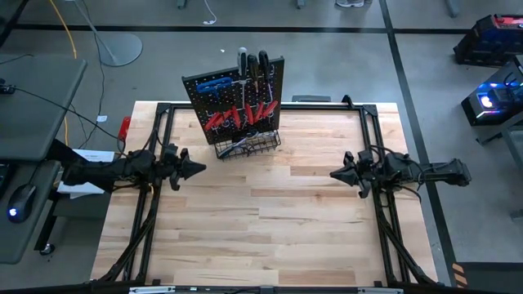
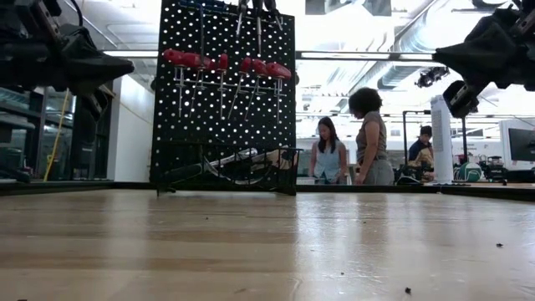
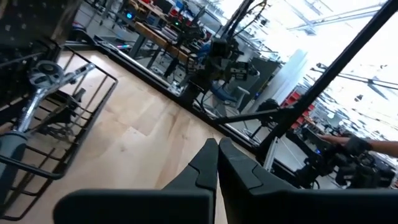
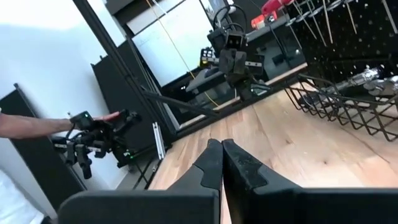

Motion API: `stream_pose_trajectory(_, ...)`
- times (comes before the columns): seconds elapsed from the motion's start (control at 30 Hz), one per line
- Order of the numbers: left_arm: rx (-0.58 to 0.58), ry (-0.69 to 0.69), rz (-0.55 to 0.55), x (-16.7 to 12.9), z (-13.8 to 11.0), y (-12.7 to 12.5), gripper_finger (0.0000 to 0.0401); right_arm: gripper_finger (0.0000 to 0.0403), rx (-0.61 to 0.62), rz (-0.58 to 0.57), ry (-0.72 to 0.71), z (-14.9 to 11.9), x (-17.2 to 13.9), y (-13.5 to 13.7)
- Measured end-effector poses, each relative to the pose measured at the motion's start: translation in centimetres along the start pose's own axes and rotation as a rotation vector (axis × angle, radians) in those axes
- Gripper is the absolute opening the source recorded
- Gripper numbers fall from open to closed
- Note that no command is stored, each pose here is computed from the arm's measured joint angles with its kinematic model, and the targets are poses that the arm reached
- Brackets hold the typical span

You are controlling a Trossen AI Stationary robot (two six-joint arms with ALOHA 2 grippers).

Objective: Hang tools onto peg board
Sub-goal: Return to Home Position

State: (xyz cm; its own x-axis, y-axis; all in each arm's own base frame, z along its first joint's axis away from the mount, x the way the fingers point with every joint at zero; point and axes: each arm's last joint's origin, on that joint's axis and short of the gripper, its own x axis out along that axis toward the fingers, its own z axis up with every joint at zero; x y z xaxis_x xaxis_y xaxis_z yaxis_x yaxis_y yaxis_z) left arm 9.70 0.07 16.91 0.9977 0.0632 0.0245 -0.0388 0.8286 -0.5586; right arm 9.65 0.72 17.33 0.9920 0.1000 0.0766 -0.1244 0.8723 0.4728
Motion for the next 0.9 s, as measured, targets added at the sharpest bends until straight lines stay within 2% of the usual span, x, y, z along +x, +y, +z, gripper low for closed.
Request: stream_pose_trajectory(0.9, 0.001, 0.001, 0.006, 0.04, -0.02, 0.04, 0.0001, 0.0, 0.002, -0.033, 0.059, -0.56, 0.1, -0.31)
